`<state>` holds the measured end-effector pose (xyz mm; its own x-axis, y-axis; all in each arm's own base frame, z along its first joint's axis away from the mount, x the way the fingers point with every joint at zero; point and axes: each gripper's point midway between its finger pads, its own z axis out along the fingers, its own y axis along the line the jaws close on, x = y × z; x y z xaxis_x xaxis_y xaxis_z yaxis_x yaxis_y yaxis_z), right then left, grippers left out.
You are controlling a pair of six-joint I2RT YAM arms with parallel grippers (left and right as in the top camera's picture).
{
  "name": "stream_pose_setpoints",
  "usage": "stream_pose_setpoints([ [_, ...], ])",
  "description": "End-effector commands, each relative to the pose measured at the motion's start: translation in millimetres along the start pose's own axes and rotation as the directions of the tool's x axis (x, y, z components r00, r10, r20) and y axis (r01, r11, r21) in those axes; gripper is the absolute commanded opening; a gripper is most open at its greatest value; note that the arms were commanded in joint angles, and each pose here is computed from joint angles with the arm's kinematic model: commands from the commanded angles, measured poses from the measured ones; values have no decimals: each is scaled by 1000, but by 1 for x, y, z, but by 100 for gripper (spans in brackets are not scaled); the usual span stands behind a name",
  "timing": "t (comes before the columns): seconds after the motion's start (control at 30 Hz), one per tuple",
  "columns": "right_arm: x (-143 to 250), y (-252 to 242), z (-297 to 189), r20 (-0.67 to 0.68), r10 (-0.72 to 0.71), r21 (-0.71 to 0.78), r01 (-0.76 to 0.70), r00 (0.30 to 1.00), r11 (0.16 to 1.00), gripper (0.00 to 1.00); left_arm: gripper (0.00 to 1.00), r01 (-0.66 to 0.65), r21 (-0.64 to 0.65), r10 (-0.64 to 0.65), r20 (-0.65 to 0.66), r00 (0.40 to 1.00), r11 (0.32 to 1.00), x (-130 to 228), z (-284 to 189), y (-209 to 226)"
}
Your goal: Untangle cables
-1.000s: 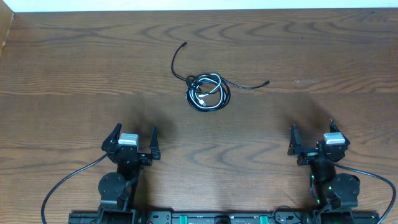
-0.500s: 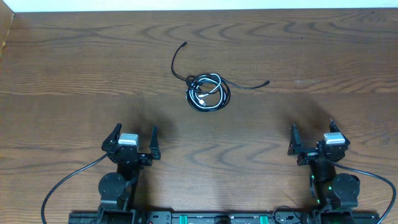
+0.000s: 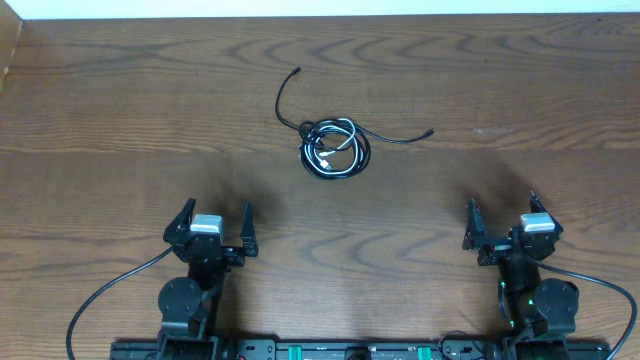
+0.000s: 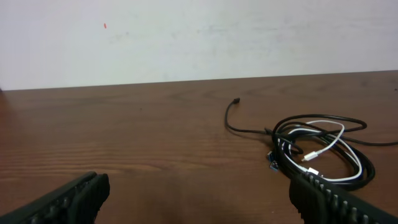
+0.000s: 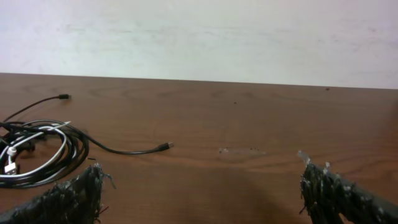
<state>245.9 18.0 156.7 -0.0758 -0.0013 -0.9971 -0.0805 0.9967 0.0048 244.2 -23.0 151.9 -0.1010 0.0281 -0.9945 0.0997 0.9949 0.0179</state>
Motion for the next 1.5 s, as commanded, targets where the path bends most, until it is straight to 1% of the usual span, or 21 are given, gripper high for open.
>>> stream_pose_setpoints([
  [0.0, 1, 0, 0, -4, -12, 0, 12, 1000, 1000, 99, 98, -12, 5, 12, -54, 998, 1000, 16, 1, 0],
  [0.67, 1, 0, 0, -4, -12, 0, 12, 1000, 1000, 99, 98, -12, 13, 12, -38, 999, 1000, 12, 1, -2],
  [0.73, 1, 0, 0, -4, -12, 0, 12, 1000, 1000, 99, 98, -7, 12, 7, -21, 1000, 1000, 3, -1, -2],
  [0.87, 1, 0, 0, -4, -12, 0, 12, 1000, 1000, 99, 98, 30, 12, -30, 21, 999, 999, -32, -12, -1],
  [0.93, 1, 0, 0, -4, -12, 0, 12, 1000, 1000, 99, 98, 60, 13, -60, 19, 998, 998, -49, -19, -1],
  [1.03, 1, 0, 0, -4, -12, 0, 12, 1000, 1000, 99, 98, 98, 21, -97, -46, 994, 995, -69, -32, -3],
  [1.23, 1, 0, 0, -4, -12, 0, 12, 1000, 1000, 99, 98, 129, 108, -102, -222, 970, 986, -118, -52, -20],
  [1.37, 1, 0, 0, -4, -12, 0, 12, 1000, 1000, 99, 98, 168, 158, -103, -357, 929, 973, -145, -49, -32],
  [1.47, 1, 0, 0, -4, -12, 0, 12, 1000, 1000, 99, 98, 208, 196, -102, -447, 889, 958, -164, -39, -41],
])
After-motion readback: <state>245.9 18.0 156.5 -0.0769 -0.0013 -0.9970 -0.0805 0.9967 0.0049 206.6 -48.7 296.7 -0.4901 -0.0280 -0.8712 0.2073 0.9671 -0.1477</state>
